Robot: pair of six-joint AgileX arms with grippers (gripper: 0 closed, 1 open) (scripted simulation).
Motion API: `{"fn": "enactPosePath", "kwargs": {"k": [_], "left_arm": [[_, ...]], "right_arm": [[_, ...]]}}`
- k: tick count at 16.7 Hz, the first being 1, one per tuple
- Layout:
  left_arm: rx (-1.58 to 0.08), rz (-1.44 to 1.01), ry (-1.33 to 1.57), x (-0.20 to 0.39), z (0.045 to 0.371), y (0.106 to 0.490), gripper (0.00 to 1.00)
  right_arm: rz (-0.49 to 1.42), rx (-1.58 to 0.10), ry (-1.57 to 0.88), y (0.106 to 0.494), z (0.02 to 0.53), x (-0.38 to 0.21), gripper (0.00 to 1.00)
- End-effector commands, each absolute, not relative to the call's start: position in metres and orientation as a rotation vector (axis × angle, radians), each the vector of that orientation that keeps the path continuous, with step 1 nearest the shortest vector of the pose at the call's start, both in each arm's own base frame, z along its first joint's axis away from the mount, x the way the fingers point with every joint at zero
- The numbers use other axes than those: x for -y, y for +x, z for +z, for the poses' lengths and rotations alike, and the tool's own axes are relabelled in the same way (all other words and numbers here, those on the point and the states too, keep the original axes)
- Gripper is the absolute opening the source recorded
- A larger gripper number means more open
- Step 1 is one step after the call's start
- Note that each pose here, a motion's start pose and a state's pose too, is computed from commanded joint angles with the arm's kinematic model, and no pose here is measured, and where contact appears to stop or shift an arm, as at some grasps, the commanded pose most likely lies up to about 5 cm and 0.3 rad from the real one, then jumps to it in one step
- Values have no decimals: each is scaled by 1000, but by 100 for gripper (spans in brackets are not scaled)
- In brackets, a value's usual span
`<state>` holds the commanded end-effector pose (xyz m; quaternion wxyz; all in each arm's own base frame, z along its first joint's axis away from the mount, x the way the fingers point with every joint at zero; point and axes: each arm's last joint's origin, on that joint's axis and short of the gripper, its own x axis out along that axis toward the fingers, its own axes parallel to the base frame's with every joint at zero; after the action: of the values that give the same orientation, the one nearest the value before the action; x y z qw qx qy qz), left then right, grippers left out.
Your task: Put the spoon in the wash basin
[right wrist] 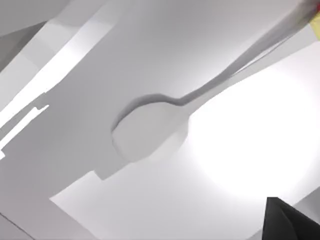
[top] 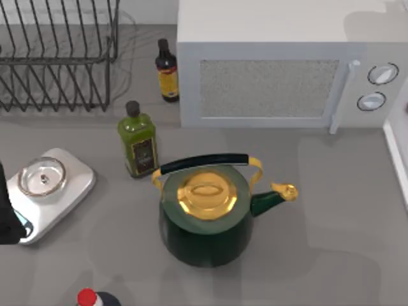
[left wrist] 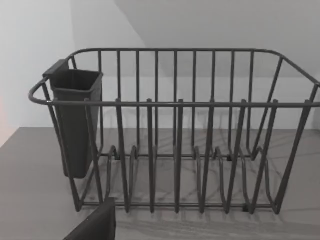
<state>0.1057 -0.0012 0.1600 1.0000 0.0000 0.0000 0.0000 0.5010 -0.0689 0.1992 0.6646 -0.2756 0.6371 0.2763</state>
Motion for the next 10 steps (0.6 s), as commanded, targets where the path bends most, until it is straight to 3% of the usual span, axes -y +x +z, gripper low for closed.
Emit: {"fn": "enactPosePath", "kwargs": {"k": [10], "left_arm": [[0,0,0,1,160,106,100]], "right_arm": [[633,-1458,-614,500,155,70,0]]}}
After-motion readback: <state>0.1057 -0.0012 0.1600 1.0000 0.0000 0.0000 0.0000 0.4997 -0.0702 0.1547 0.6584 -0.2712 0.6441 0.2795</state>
